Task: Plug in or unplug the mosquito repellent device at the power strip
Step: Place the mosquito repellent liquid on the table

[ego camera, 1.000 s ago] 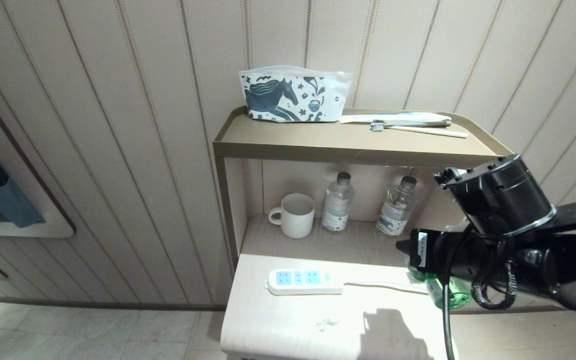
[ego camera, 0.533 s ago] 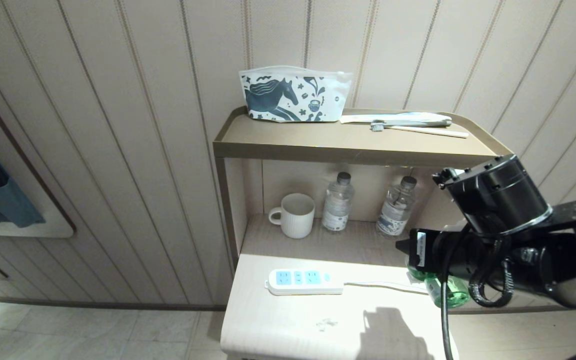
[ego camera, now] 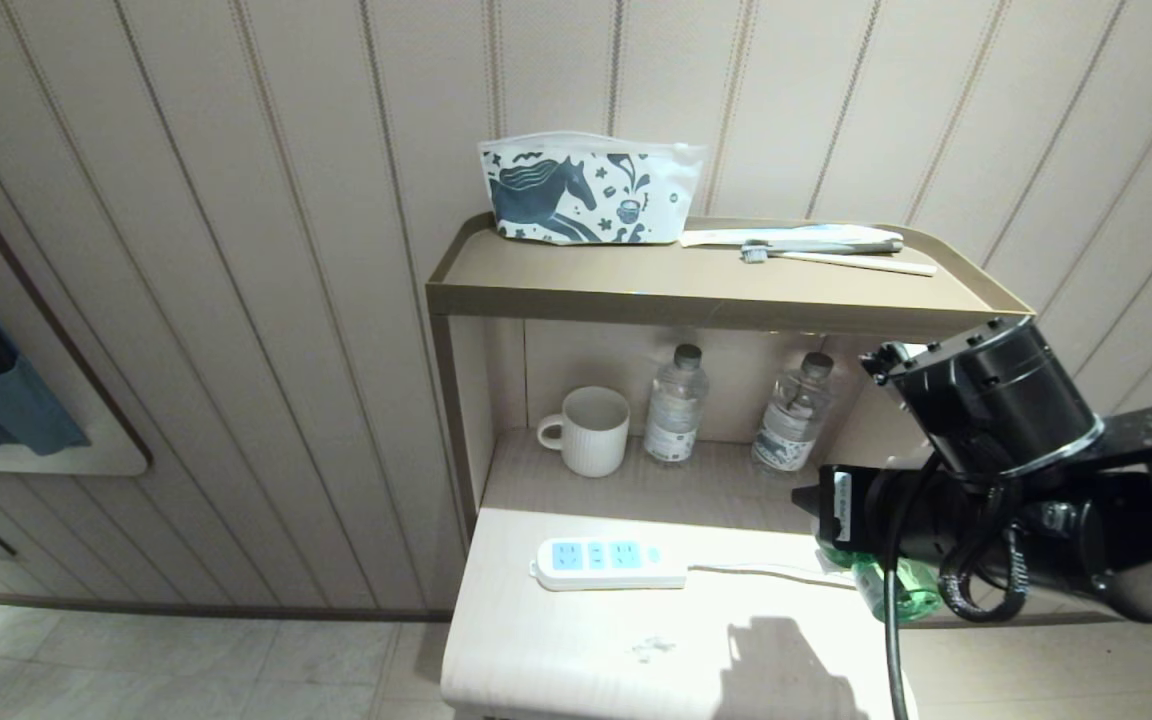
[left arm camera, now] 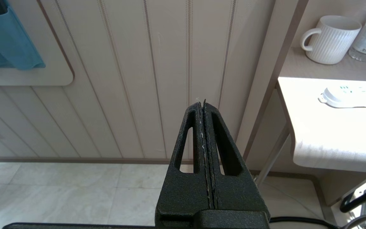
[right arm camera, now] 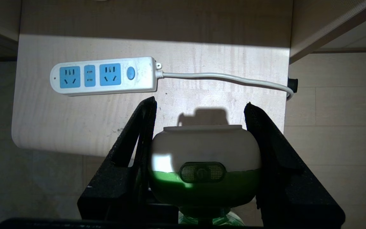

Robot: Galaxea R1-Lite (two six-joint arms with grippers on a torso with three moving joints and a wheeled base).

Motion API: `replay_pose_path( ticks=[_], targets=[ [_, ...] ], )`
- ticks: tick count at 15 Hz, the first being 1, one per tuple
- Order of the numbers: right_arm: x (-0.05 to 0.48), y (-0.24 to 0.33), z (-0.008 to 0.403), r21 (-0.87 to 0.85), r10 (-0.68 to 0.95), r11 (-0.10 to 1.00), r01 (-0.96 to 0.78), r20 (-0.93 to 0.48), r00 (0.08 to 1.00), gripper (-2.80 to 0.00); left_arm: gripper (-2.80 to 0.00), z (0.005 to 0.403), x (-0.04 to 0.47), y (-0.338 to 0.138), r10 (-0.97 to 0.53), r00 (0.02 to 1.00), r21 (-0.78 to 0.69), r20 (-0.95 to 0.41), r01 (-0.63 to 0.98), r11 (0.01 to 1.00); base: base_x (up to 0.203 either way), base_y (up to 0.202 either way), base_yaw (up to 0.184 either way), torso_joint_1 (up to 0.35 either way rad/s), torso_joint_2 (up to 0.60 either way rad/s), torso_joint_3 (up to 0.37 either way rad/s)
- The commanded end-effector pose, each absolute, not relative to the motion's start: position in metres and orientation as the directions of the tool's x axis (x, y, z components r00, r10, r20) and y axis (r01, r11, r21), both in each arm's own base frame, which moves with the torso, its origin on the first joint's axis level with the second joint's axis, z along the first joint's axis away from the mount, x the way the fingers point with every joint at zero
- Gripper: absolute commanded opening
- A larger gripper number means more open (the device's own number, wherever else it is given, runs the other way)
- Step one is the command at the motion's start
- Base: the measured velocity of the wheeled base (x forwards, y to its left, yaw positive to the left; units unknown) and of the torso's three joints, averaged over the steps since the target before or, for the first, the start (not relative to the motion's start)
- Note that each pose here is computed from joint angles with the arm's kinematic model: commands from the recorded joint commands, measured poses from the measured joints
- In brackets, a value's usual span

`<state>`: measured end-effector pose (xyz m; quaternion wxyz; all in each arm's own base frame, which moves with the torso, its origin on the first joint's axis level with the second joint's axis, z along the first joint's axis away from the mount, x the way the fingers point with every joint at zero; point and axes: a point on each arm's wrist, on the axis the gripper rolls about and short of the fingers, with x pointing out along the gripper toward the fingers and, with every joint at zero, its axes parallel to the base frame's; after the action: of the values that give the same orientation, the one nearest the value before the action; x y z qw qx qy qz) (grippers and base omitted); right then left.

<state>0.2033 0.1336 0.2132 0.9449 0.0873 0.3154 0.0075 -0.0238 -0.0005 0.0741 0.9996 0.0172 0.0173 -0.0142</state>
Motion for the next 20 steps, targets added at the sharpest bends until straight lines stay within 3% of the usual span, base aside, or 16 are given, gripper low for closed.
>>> replay_pose_path(
  ticks=[1,13,20],
  targets=[
    [0.2041,0.1343,0.2129,0.170,0.067,0.984,0.045,-0.596,0.801,-2.80,-2.80,0.0743,-0.0238,-0.0006,-0.028,0.999,0.034,-0.036,0.029,0.999,0.000,0.000,0.000,0.000,0.00,0.000],
    [0.2050,0.1363,0.2152,0.174,0.073,0.984,0.038,-0.590,0.804,-2.80,-2.80,0.0740,-0.0238,-0.0006,-0.028,0.999,0.034,-0.035,0.029,0.999,0.000,0.000,0.000,-0.003,0.01,0.003],
    [0.2039,0.1355,0.2170,0.178,0.075,0.983,0.038,-0.583,0.809,-2.80,-2.80,0.0740,-0.0238,-0.0006,-0.028,0.999,0.034,-0.035,0.029,0.999,0.000,0.000,0.000,-0.194,0.43,0.226]
  ],
)
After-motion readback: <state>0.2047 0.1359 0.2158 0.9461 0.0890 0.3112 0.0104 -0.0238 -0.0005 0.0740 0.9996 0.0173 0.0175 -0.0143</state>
